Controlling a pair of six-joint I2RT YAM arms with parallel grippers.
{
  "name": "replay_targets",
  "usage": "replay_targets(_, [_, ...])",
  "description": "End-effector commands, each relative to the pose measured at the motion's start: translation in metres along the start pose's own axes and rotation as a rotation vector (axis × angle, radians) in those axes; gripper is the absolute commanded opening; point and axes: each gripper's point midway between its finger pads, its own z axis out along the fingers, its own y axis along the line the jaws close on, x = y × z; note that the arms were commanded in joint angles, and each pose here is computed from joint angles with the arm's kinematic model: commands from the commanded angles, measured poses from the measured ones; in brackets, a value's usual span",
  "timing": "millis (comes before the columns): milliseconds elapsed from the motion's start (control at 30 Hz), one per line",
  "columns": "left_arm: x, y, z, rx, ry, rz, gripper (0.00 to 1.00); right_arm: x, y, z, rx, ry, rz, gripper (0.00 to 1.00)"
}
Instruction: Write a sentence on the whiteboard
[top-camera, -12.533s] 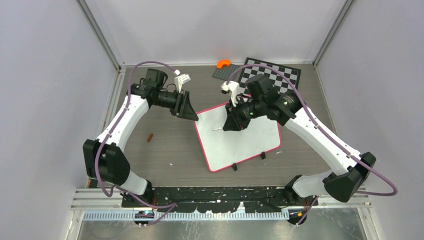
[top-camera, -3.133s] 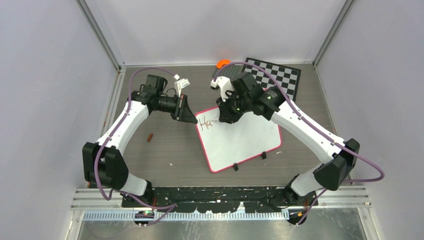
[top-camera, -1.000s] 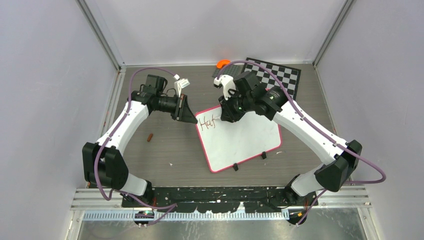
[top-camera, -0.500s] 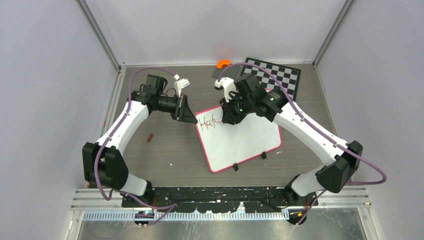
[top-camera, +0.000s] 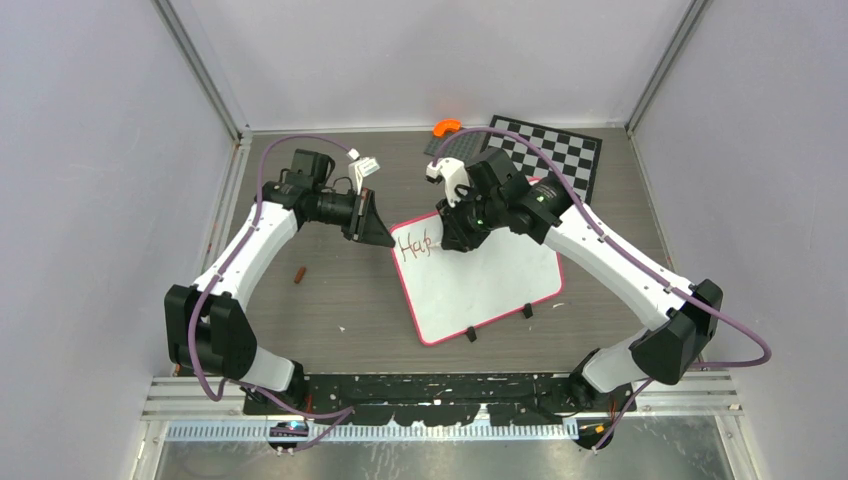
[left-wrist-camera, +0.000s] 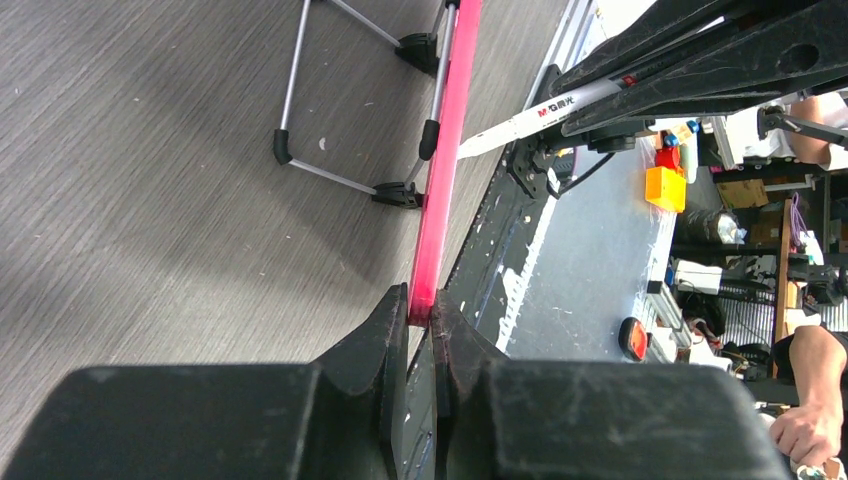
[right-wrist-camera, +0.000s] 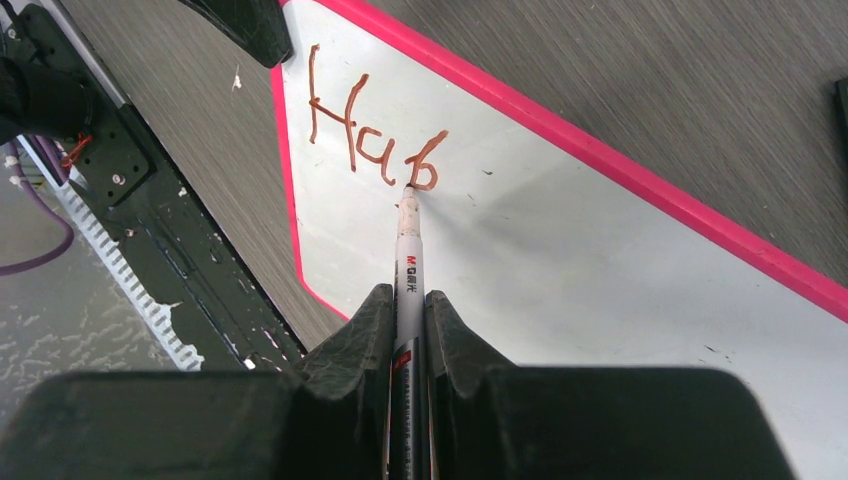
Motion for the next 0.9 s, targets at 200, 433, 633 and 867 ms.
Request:
replay_targets(200, [-0.005,-0.021,-0.005,0.057,-0.023,0.035,0.00,-0.022,0.007,-0.024,-0.001,-0.091,-0.029,0.00])
replay_targets(433, [-0.004,-0.021,-0.005,0.057,-0.024,0.038,0.00,-0.024,-0.003,-0.019,0.042,-0.081,-0.032,0.00])
replay_targets(633, [-0.004,-0.021,-0.005,0.054,-0.024,0.040,0.00,-0.027,-0.015,-0.015,0.081,-0.078,-0.031,0.00])
replay_targets(867, [-0.004,-0.020,-0.005,0.052,-0.022,0.037,0.00,-0.038,-0.025,-0.023,0.112,-0.106,-0.030,0.00])
